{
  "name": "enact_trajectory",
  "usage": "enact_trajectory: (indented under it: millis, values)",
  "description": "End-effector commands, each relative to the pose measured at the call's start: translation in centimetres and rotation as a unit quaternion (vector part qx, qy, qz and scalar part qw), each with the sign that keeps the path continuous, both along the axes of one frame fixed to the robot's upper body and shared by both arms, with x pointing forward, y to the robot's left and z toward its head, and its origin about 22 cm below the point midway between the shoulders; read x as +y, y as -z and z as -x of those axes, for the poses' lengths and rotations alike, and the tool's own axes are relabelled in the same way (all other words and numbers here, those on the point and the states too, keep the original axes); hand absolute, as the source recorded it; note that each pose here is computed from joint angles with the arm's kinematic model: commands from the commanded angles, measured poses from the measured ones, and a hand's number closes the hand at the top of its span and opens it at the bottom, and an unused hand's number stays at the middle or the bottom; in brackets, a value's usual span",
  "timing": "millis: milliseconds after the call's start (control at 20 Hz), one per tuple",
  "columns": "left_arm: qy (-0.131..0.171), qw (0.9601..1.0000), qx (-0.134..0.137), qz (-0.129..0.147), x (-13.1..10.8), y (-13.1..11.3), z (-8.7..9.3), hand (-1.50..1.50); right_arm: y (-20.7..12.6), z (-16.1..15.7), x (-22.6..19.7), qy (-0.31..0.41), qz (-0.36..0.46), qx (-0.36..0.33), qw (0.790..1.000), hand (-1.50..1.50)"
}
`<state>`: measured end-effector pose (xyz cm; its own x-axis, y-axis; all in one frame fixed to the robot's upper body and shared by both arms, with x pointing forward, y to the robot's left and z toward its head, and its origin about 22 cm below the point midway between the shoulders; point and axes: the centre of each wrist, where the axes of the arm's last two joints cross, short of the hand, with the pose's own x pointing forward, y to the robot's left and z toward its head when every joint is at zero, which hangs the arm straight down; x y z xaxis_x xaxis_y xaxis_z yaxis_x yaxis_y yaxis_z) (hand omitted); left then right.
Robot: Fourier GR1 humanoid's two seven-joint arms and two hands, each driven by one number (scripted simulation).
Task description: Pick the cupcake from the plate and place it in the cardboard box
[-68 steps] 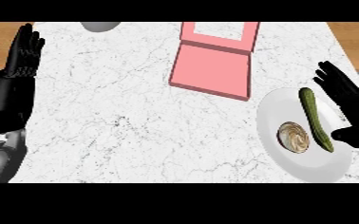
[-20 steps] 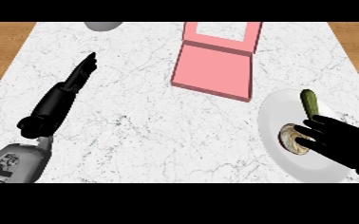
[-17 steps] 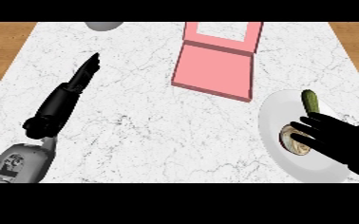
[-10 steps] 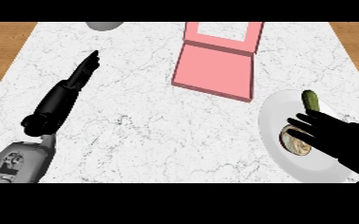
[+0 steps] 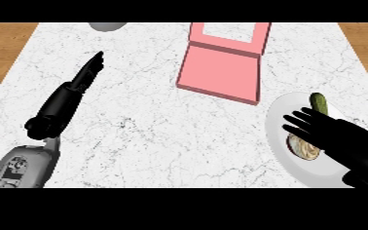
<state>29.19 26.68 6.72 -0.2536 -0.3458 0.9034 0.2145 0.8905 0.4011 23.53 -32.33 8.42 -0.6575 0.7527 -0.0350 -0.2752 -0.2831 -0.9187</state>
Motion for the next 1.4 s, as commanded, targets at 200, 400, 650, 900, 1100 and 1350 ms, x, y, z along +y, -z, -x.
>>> enact_trajectory:
  millis: [200,400,650,900,1100,1350]
  values:
    - [-0.004,1.0000,0.002,0.000,0.9,-0.9,0.6,0.00,1.0,-1.2,0.0,-0.010,0.003,0.019,1.000,-1.50]
    - [0.002,1.0000,0.004,0.002,-0.5,-0.6,0.7,0.00,3.0,0.6,1.5,0.004,0.003,0.014,1.000,-1.50]
    - [-0.006,0.9999,0.000,0.009,1.7,-0.8,-0.2,0.00,4.4,-2.3,0.7,0.014,0.027,0.002,1.000,-1.50]
    - [-0.002,0.9999,0.001,-0.013,-0.5,1.3,0.4,0.00,5.5,-2.7,-1.2,0.018,0.007,0.021,1.000,-1.50]
    - [0.001,1.0000,-0.003,-0.005,0.0,2.0,0.6,0.00,5.7,-3.9,-0.5,-0.013,0.027,0.020,0.999,1.50]
    - [0.004,1.0000,0.001,0.004,1.8,1.5,0.5,0.00,8.4,-1.1,1.2,-0.073,-0.015,-0.021,0.997,1.50]
